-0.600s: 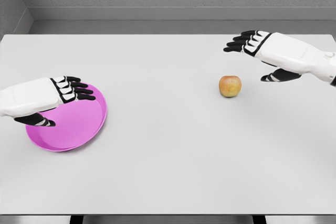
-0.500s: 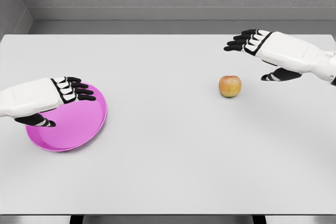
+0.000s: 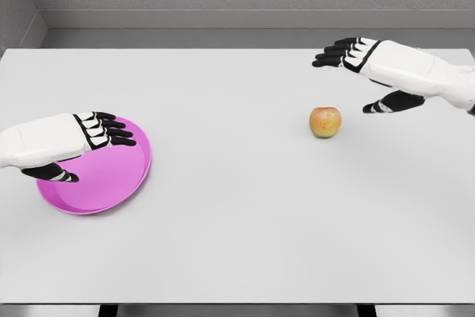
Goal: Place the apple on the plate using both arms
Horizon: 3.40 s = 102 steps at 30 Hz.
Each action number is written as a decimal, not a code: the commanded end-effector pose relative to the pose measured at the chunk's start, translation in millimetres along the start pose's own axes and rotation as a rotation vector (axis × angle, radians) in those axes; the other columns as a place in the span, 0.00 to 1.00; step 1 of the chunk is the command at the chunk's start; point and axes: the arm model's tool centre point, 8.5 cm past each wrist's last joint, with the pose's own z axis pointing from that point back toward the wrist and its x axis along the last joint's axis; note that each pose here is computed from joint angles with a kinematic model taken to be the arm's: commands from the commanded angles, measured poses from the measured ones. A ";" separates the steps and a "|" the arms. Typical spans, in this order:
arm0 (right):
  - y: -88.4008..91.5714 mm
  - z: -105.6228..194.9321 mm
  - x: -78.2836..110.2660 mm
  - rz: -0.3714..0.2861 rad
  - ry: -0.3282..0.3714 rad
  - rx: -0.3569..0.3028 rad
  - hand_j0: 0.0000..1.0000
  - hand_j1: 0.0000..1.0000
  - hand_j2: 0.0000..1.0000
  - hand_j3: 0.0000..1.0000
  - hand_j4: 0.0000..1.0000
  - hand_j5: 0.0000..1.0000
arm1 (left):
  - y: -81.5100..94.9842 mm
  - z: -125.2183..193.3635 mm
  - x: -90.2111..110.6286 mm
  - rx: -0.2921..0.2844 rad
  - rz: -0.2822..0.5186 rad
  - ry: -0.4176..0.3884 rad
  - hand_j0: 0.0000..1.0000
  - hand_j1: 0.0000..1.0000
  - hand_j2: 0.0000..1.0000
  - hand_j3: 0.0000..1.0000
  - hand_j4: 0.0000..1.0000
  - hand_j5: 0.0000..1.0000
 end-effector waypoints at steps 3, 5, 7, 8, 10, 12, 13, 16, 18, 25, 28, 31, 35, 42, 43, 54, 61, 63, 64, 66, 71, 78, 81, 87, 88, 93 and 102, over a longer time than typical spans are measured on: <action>29.9 -9.8 -18.3 -0.108 0.013 0.066 1.00 1.00 1.00 1.00 1.00 1.00 | -1.6 0.1 -0.2 -0.028 0.004 0.000 1.00 1.00 1.00 1.00 1.00 1.00; 28.1 -13.7 -19.1 -0.110 0.008 0.060 1.00 1.00 1.00 1.00 1.00 1.00 | -3.1 -3.4 1.1 -0.030 0.008 -0.007 1.00 1.00 1.00 1.00 1.00 1.00; 41.4 -18.7 -16.7 -0.140 -0.009 0.092 1.00 1.00 1.00 1.00 1.00 1.00 | -3.1 -3.4 1.1 -0.030 0.008 -0.007 1.00 1.00 1.00 1.00 1.00 1.00; 46.4 -20.4 -15.6 -0.147 -0.014 0.107 1.00 1.00 1.00 1.00 1.00 1.00 | -3.1 -3.4 1.1 -0.030 0.008 -0.007 1.00 1.00 1.00 1.00 1.00 1.00; 49.8 -18.0 -15.6 -0.152 -0.011 0.118 1.00 1.00 1.00 1.00 1.00 1.00 | -2.8 -3.2 0.9 -0.031 0.007 -0.007 1.00 1.00 1.00 1.00 1.00 1.00; 56.4 -19.5 -15.7 -0.163 -0.013 0.135 1.00 1.00 1.00 1.00 1.00 1.00 | -2.8 -3.2 0.9 -0.031 0.007 -0.007 1.00 1.00 1.00 1.00 1.00 1.00; 58.9 -20.6 -15.9 -0.167 -0.014 0.143 1.00 1.00 1.00 1.00 1.00 1.00 | -2.8 -3.2 0.9 -0.031 0.007 -0.007 1.00 1.00 1.00 1.00 1.00 1.00; 70.9 -15.5 -29.6 -0.204 0.029 0.162 1.00 1.00 1.00 1.00 1.00 1.00 | -2.8 -3.2 0.9 -0.031 0.007 -0.007 1.00 1.00 1.00 1.00 1.00 1.00; 75.7 -14.7 -31.9 -0.215 0.036 0.173 1.00 1.00 1.00 1.00 1.00 1.00 | -2.8 -3.2 0.9 -0.031 0.007 -0.007 1.00 1.00 1.00 1.00 1.00 1.00; 88.9 -11.5 -56.1 -0.279 0.120 0.189 1.00 1.00 1.00 1.00 1.00 1.00 | -3.0 -3.2 0.8 -0.039 0.006 -0.007 1.00 1.00 1.00 1.00 1.00 1.00; 96.3 -19.8 -59.9 -0.300 0.123 0.201 1.00 1.00 1.00 1.00 1.00 1.00 | -3.0 -3.2 0.8 -0.039 0.006 -0.007 1.00 1.00 1.00 1.00 1.00 1.00; 100.7 -30.1 -59.3 -0.310 0.112 0.212 1.00 1.00 1.00 1.00 1.00 1.00 | -3.0 -3.2 0.8 -0.039 0.006 -0.007 1.00 1.00 1.00 1.00 1.00 1.00; 107.1 -33.2 -62.4 -0.322 0.119 0.231 1.00 1.00 1.00 1.00 1.00 1.00 | -3.0 -3.2 0.8 -0.039 0.006 -0.007 1.00 1.00 1.00 1.00 1.00 1.00; 114.7 -40.6 -69.1 -0.346 0.131 0.244 1.00 1.00 1.00 1.00 1.00 1.00 | -2.5 -3.1 0.6 -0.038 0.005 -0.006 1.00 1.00 1.00 1.00 1.00 1.00; 115.5 -41.1 -68.9 -0.347 0.131 0.245 1.00 1.00 1.00 1.00 1.00 1.00 | -2.5 -3.1 0.6 -0.038 0.005 -0.006 1.00 1.00 1.00 1.00 1.00 1.00; 119.5 -43.4 -77.5 -0.345 0.164 0.263 1.00 1.00 1.00 1.00 1.00 1.00 | -3.0 -3.2 0.8 -0.039 0.006 -0.007 1.00 1.00 1.00 1.00 1.00 1.00; 125.8 -48.6 -80.1 -0.351 0.175 0.273 1.00 1.00 1.00 1.00 1.00 1.00 | -3.0 -3.2 0.8 -0.039 0.006 -0.007 1.00 1.00 1.00 1.00 1.00 1.00; 123.9 -48.2 -82.7 -0.350 0.182 0.272 1.00 1.00 1.00 1.00 1.00 1.00 | -3.0 -3.2 0.8 -0.039 0.006 -0.007 1.00 1.00 1.00 1.00 1.00 1.00; 122.8 -49.9 -83.2 -0.351 0.182 0.269 1.00 1.00 1.00 1.00 1.00 1.00 | -3.0 -3.2 0.8 -0.039 0.006 -0.007 1.00 1.00 1.00 1.00 1.00 1.00; 125.1 -53.7 -87.4 -0.340 0.199 0.284 1.00 1.00 1.00 1.00 1.00 1.00 | -3.0 -3.2 0.8 -0.039 0.006 -0.007 1.00 1.00 1.00 1.00 1.00 1.00; 126.2 -58.4 -85.7 -0.343 0.191 0.283 1.00 1.00 1.00 1.00 1.00 1.00 | -2.5 -3.1 0.6 -0.038 0.005 -0.006 1.00 1.00 1.00 1.00 1.00 1.00; 129.3 -57.2 -88.3 -0.351 0.203 0.287 1.00 1.00 1.00 1.00 1.00 1.00 | -2.5 -3.1 0.6 -0.038 0.005 -0.006 1.00 1.00 1.00 1.00 1.00 1.00; 128.7 -58.5 -88.1 -0.350 0.201 0.288 0.87 0.87 0.87 0.87 0.87 0.87 | -2.5 -3.1 0.6 -0.038 0.005 -0.006 1.00 1.00 1.00 1.00 1.00 1.00; 131.8 -62.5 -84.9 -0.348 0.186 0.296 0.59 0.59 0.59 0.59 0.59 0.59 | -2.5 -3.1 0.6 -0.038 0.005 -0.006 1.00 1.00 1.00 1.00 1.00 1.00; 132.3 -63.4 -84.2 -0.348 0.182 0.297 0.57 0.57 0.57 0.57 0.57 0.57 | -2.5 -3.1 0.6 -0.038 0.005 -0.006 1.00 1.00 1.00 1.00 1.00 1.00; 131.4 -63.6 -82.9 -0.340 0.166 0.293 0.40 0.40 0.40 0.40 0.40 0.40 | -2.5 -3.1 0.6 -0.038 0.005 -0.006 1.00 1.00 1.00 1.00 1.00 1.00; 127.2 -67.7 -79.8 -0.346 0.149 0.273 0.21 0.21 0.21 0.21 0.21 0.21 | -2.5 -3.1 0.6 -0.038 0.005 -0.006 1.00 1.00 1.00 1.00 1.00 1.00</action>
